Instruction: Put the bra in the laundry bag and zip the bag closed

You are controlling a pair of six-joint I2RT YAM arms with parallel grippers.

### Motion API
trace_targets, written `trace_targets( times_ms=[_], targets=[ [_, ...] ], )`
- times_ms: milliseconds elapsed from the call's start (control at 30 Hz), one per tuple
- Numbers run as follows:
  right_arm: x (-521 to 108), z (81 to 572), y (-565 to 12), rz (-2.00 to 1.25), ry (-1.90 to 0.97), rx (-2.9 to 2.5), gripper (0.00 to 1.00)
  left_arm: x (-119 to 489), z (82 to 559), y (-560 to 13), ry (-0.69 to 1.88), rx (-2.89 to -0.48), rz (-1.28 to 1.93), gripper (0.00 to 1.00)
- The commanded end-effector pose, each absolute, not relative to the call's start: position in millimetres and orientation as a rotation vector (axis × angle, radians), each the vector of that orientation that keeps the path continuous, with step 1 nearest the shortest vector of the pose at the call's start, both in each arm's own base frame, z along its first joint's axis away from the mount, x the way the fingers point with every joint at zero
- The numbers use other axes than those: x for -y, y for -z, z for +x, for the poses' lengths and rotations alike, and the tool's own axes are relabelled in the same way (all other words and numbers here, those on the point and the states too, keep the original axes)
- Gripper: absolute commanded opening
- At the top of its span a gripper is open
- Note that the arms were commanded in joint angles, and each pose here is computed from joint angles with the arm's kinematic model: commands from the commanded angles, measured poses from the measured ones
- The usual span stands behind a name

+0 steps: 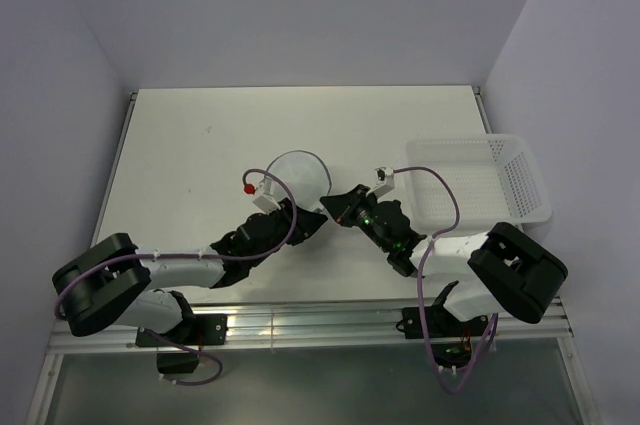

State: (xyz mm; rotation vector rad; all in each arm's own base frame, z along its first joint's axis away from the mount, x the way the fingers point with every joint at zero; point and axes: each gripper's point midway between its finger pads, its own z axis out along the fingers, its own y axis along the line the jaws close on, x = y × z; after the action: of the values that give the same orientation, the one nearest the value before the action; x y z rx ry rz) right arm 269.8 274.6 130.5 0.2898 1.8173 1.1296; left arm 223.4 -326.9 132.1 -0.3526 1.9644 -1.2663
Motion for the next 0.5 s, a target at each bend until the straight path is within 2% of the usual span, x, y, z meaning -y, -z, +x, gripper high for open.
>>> trace_targets(
  times_ms=[0,133,233,333,467],
  targets=[
    [-279.6,272.8,-149.3,0.27,-1.154,-1.757,0.0,323.3,229.2,-148.6,1.305,-1.876,-0.402,0.36],
    [-279.5,272.7,-148.6,0.27,-1.152,-1.76,0.0,321.9,230.7,-147.2,1.285,-1.878,-0.402,0.34],
    [-279.0,272.6,-148.4,0.27,-1.15,-1.759,0.0,320.4,231.9,-144.0,1.253,-1.894,-0.396,0.42],
    [-278.3,273.1,-149.1,0.272,-1.146,-1.756,0.0,314.9,230.6,-138.9,1.226,-1.904,-0.399,0.46],
    [-280.4,273.6,-148.3,0.271,-1.152,-1.761,0.0,316.5,231.6,-140.8,1.223,-1.899,-0.384,0.41]
  ],
)
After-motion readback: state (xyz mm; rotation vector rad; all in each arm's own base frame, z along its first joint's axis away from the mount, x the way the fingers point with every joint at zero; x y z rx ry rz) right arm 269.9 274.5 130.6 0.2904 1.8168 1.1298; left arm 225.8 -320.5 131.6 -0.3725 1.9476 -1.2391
